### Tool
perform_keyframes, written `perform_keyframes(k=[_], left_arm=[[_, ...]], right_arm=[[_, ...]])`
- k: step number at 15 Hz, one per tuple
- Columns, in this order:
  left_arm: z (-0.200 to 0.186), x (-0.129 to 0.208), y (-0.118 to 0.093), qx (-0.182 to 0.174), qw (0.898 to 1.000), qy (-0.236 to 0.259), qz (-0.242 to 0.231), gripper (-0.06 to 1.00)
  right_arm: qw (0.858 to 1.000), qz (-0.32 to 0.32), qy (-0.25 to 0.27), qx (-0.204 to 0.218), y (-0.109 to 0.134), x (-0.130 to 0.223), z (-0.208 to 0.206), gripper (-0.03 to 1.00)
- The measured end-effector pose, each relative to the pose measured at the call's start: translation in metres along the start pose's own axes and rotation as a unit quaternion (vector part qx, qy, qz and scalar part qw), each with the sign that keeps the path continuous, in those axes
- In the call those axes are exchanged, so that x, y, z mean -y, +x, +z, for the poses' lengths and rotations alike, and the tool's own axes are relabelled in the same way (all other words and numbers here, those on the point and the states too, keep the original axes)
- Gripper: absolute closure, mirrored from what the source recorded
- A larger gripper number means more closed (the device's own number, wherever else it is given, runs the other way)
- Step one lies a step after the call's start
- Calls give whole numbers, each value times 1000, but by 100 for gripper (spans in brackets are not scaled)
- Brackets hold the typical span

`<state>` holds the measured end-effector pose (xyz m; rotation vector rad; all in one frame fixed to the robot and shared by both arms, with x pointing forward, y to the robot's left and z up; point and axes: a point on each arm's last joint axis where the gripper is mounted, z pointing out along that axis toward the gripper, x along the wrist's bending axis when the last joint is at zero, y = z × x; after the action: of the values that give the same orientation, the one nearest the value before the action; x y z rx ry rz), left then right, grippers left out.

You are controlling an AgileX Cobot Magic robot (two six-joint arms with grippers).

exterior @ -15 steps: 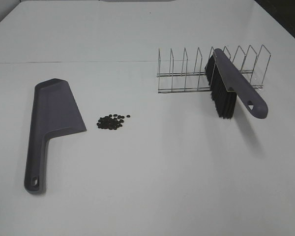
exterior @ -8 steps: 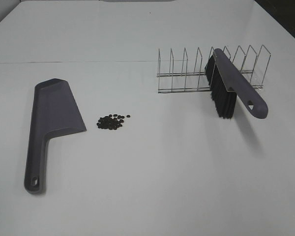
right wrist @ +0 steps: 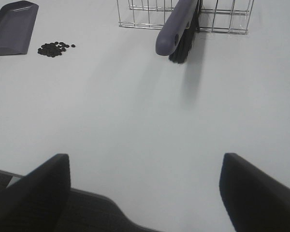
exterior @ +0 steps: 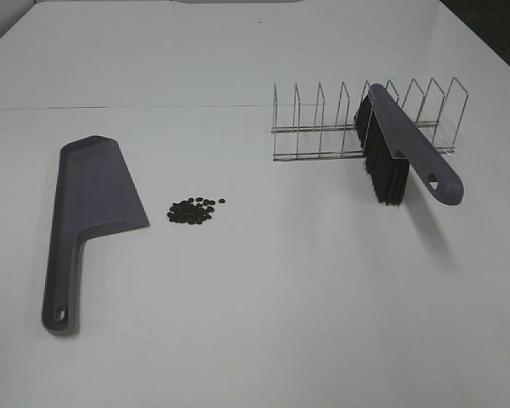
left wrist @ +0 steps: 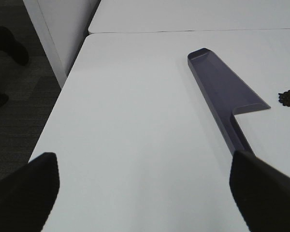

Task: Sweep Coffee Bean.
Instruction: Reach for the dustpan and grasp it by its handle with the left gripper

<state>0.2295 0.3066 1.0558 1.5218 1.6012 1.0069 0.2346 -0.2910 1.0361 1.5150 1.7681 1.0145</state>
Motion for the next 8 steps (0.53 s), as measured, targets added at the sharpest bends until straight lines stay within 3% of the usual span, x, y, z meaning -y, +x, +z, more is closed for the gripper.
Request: perform_keyframes(k=[8], left_arm=[[0,0,0,0,1000,0,0,7]], right_arm=[[1000,0,0,0,0,0,0,18]])
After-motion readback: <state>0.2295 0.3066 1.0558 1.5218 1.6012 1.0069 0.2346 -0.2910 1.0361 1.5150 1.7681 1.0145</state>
